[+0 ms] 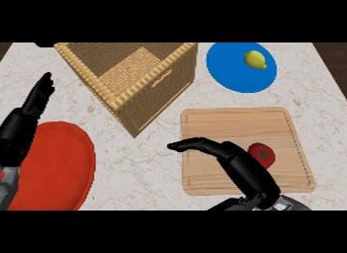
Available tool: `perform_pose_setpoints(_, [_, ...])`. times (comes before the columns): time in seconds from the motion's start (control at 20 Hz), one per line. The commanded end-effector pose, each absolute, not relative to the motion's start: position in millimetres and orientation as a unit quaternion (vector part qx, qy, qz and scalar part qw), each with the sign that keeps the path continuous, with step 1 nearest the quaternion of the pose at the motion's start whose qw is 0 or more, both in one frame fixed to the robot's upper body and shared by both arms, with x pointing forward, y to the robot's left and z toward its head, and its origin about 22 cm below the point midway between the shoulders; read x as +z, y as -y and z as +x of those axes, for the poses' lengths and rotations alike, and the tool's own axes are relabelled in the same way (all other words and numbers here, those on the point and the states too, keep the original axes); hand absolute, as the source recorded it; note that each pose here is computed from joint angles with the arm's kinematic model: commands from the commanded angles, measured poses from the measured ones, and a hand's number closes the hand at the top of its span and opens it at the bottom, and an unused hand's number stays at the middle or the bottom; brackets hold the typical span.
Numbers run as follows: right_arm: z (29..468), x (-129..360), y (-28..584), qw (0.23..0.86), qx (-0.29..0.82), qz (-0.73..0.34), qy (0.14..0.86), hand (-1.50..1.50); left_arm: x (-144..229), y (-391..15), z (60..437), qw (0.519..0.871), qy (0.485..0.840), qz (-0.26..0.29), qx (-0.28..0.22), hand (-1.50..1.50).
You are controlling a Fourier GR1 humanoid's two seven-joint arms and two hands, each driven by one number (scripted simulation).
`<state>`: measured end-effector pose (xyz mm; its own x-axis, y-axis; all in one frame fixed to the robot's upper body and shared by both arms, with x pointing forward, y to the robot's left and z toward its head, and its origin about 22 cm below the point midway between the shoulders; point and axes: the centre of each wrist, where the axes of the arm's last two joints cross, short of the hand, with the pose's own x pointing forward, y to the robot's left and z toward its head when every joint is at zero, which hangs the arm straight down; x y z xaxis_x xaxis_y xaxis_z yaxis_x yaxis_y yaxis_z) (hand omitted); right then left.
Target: Pick the tomato from the cutting board and place it in the basket
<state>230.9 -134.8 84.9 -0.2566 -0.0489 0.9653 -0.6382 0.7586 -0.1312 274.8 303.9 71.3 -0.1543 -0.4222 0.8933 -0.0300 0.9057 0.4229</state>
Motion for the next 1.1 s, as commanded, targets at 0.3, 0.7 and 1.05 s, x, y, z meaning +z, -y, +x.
perform_pose_setpoints(0.3, [262.4,201.7,188.5,0.475,0.548,-0.134,0.675,-1.5,73.5,-310.1,282.7,0.635,0.743,0.142,-0.158,0.0])
perform_pose_setpoints(0.7, [271.7,257.8,202.2,0.45,0.736,-0.128,0.488,-1.5,74.5,-291.9,281.6,0.625,0.751,0.125,-0.171,0.0])
perform_pose_setpoints(1.05, [307.2,258.7,193.0,0.472,0.763,-0.133,0.421,-1.5,68.9,-280.9,290.1,0.615,0.76,0.128,-0.165,0.0])
